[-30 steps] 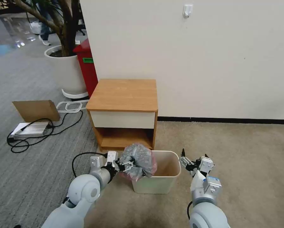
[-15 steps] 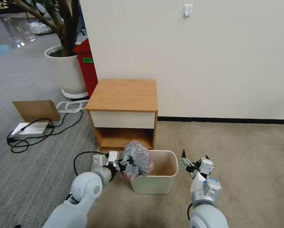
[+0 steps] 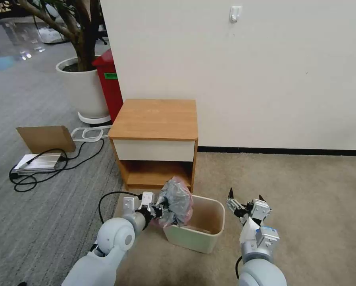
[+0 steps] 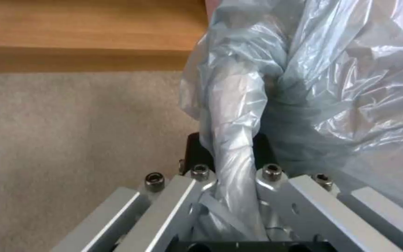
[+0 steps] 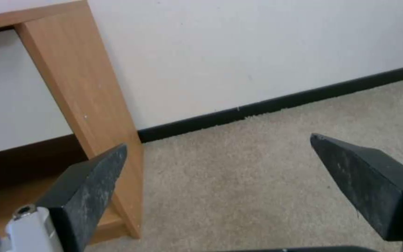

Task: Pick up the garbage bag from the table and place it over the trash can.

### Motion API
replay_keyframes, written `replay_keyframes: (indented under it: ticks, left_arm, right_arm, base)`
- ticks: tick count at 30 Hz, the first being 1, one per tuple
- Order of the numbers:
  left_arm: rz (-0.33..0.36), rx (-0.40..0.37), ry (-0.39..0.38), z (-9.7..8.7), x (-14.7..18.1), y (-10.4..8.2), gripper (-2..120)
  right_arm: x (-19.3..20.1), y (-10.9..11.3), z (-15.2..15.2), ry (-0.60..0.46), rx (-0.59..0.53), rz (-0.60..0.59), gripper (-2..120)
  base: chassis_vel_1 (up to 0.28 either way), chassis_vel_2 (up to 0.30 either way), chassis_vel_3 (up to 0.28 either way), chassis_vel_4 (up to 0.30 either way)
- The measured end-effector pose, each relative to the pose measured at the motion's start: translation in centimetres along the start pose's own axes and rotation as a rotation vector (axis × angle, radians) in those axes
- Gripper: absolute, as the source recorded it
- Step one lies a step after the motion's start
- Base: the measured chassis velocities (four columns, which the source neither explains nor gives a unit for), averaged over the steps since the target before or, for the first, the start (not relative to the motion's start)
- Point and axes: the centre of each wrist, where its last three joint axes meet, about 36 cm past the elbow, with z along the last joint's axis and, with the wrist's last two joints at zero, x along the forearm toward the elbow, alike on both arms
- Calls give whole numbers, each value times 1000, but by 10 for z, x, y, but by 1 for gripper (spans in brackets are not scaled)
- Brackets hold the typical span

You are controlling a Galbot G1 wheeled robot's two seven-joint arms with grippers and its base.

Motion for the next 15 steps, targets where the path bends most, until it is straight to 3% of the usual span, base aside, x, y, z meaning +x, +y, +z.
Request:
replay_keyframes:
  ticks: [4,9,11,12,15]
  left_arm:
    - [-7,-4,-45,5,7,-5,5]
    - [-22,-38,-174,5,27,-8,5]
    - [-32,-72,-258,5,36,-5,5]
    - [-32,-72,-258,5,36,-5,5]
    - [-38,-132,-389,7,44,5,5]
  right_arm:
    - [-1,2,-9,-42,-36,-53,100]
    - [1,2,-37,-97,-159,-290,100]
    - [5,2,-56,-51,-248,-406,100]
    - [5,2,-56,-51,-248,-406,100]
    - [7,-4,-76,51,-265,-582,100]
  base:
    - [0,0,0,0]
    - [0,0,0,0]
    - [0,0,0,0]
    - [0,0,0,0]
    - [0,0,0,0]
